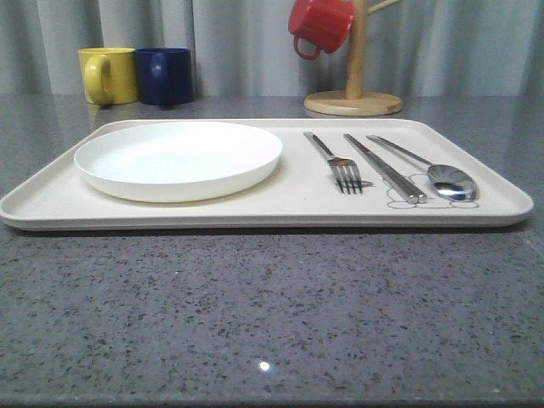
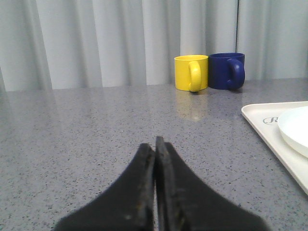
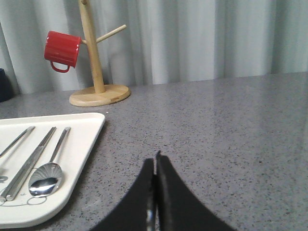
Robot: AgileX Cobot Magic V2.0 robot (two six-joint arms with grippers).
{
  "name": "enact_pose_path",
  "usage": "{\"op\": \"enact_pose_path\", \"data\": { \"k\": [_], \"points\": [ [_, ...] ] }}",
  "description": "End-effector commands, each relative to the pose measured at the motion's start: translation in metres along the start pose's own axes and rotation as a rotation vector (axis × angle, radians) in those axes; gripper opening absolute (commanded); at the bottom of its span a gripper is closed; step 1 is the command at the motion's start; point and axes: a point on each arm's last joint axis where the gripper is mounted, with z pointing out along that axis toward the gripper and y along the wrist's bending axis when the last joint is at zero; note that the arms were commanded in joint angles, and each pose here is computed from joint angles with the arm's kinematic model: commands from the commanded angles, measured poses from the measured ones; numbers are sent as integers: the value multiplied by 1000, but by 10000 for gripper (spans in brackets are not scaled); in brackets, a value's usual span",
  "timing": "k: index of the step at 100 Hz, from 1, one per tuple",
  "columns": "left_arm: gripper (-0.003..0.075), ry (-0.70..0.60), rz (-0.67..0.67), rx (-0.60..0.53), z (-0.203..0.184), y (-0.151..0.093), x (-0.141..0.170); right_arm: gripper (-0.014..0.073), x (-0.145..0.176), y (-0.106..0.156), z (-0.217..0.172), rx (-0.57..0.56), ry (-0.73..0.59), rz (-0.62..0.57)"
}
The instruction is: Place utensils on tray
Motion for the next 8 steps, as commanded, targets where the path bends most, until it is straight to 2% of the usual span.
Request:
{"op": "enact_pose_path", "data": {
  "k": [1,8],
  "points": [
    [-19,-94,-10,7,-2,-1,-1,-69,-8,1,-2,-14,-96,-23],
    [-19,-94,-10,7,-2,-1,-1,-69,-8,1,-2,-14,-96,-23]
  ]
}}
